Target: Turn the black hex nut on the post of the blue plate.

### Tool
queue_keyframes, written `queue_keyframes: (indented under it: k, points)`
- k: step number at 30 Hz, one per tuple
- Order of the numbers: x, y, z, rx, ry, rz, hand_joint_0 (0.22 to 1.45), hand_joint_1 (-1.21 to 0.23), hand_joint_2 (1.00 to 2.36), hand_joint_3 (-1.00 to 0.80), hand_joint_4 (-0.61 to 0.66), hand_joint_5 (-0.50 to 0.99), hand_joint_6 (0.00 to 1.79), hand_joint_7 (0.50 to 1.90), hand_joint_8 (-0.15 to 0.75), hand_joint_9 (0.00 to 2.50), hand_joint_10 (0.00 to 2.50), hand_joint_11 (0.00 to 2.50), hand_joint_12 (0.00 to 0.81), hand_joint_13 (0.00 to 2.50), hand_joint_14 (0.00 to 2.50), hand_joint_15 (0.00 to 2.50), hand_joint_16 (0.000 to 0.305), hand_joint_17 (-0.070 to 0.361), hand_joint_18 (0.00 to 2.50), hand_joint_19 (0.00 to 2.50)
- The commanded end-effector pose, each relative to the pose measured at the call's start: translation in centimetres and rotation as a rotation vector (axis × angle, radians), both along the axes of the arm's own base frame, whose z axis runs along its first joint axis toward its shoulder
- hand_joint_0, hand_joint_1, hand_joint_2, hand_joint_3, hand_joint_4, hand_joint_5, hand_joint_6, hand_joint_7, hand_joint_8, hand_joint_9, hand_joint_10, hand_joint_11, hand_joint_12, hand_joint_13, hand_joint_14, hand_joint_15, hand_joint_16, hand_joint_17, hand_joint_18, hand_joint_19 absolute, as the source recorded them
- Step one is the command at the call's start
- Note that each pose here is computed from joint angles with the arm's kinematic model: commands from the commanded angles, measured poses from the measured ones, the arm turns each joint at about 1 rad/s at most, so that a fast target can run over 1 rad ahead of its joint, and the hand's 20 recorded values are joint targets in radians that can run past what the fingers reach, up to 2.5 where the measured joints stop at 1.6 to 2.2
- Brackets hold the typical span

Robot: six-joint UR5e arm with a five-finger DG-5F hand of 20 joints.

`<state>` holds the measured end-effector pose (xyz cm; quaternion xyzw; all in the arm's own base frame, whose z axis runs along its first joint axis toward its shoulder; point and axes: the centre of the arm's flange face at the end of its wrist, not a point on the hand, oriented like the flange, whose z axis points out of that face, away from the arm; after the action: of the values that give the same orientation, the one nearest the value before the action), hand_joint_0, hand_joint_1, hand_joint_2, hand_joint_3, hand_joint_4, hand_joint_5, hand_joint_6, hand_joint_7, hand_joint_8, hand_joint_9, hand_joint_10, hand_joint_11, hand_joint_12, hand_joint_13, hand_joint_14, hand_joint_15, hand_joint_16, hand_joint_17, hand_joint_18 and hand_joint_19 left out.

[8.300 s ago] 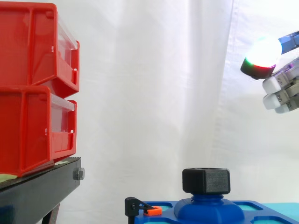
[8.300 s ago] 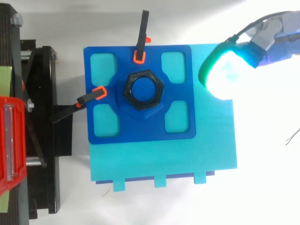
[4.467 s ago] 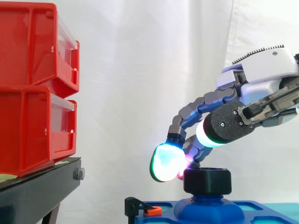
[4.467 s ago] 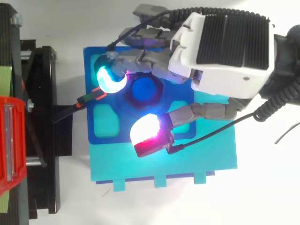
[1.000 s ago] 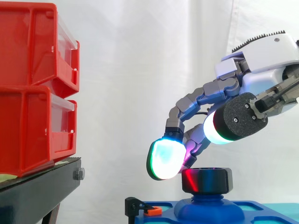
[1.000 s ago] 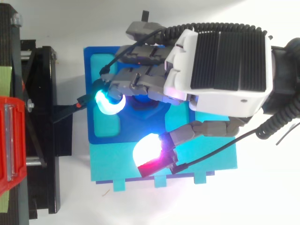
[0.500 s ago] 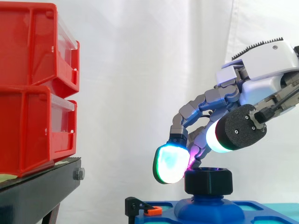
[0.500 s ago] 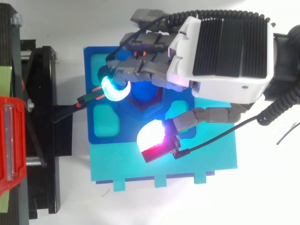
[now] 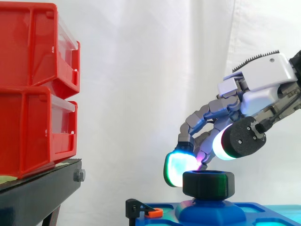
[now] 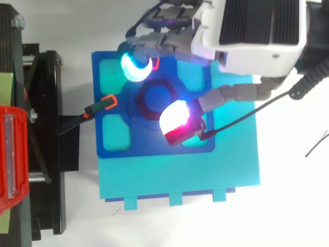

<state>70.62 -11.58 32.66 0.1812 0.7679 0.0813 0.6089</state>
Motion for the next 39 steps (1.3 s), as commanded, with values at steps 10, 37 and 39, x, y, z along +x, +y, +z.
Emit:
queue_keyframes:
  k: [10, 37, 39]
  points:
    - [0.1, -2.9, 3.0, 0.010, -0.033, 0.021, 0.51, -0.46, 1.00, -0.50, 0.25, -0.17, 0.50, 0.81, 0.317, 0.70, 0.00, 0.04, 0.393, 0.44, 0.00, 0.05, 0.053, 0.120, 0.13, 0.15]
    - [2.4, 3.7, 2.0, 0.023, -0.055, 0.054, 0.50, -0.43, 1.00, -0.50, 0.25, -0.17, 0.50, 0.80, 0.322, 0.69, 0.00, 0.04, 0.400, 0.44, 0.00, 0.04, 0.054, 0.123, 0.14, 0.15]
    - [2.5, 4.1, 2.0, 0.023, -0.055, 0.058, 0.50, -0.43, 1.00, -0.50, 0.25, -0.17, 0.50, 0.80, 0.322, 0.69, 0.00, 0.04, 0.399, 0.44, 0.00, 0.05, 0.054, 0.122, 0.14, 0.15]
